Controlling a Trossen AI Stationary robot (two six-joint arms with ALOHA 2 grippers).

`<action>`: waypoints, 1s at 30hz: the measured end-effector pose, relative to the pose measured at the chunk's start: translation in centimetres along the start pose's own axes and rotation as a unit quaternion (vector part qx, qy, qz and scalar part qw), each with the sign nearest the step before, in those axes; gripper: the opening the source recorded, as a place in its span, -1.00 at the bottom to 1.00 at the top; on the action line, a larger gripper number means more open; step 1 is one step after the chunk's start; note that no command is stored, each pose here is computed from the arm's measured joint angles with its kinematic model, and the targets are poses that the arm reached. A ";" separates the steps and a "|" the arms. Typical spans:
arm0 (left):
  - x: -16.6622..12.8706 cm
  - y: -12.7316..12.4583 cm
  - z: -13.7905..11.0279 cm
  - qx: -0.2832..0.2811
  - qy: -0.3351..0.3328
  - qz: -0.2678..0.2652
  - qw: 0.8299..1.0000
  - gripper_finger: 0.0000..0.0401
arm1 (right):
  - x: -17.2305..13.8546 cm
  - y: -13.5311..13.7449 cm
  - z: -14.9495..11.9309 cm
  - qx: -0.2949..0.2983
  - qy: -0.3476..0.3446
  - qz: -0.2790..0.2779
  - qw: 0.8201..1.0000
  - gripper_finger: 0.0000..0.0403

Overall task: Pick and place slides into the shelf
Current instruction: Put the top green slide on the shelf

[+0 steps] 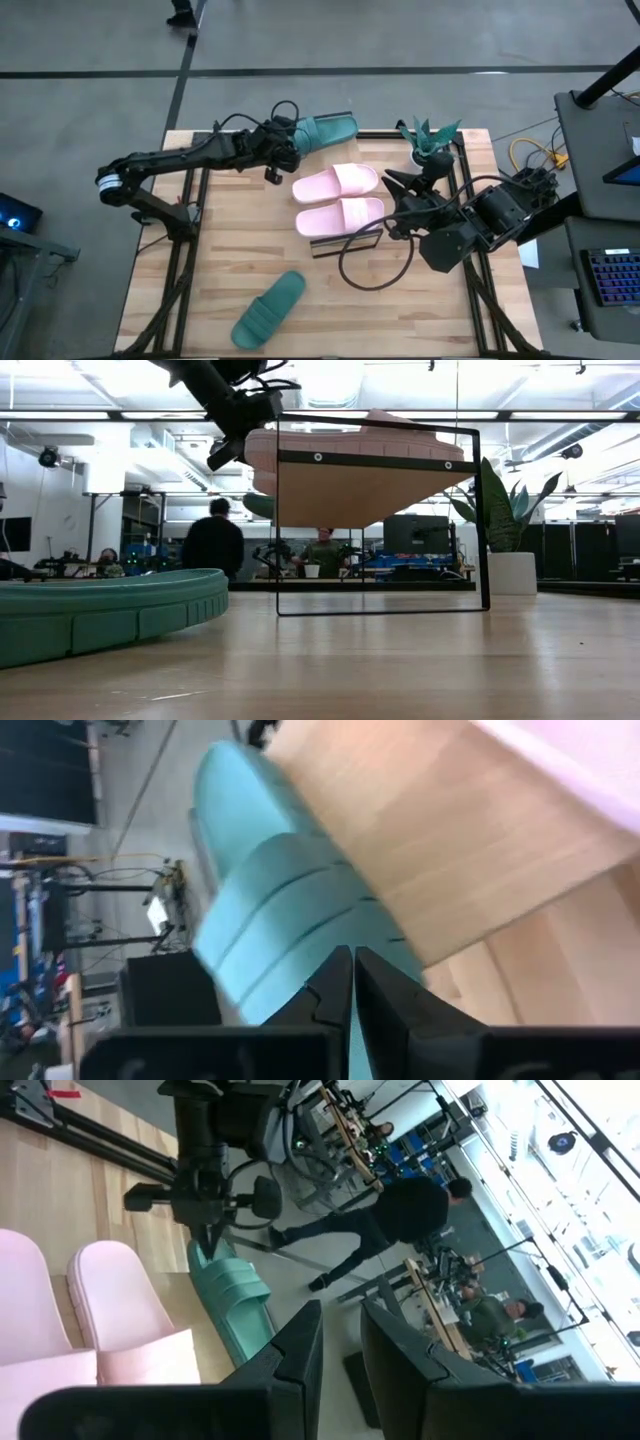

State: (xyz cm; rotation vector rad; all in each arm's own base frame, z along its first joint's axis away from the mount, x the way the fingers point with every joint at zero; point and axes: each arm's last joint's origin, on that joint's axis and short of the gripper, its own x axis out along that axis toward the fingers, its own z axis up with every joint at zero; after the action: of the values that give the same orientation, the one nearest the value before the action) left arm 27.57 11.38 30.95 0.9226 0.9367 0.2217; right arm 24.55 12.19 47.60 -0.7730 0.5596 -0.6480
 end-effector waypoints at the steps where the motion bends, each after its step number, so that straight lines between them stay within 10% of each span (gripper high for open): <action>1: 0.0 -0.2 0.1 0.003 0.000 -0.007 1.000 -0.99 | 0.0 0.0 0.0 -0.001 0.000 0.000 1.000 -0.68; 30: 5.8 -0.7 0.4 0.034 0.002 0.001 0.999 -1.00 | 0.0 0.1 -0.1 -0.004 0.001 0.000 1.000 -0.68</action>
State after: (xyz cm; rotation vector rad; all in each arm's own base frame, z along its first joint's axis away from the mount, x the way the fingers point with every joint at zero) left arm 31.23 13.75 27.07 0.9848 0.9527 0.1942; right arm 24.58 12.21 47.47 -0.7792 0.5645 -0.6475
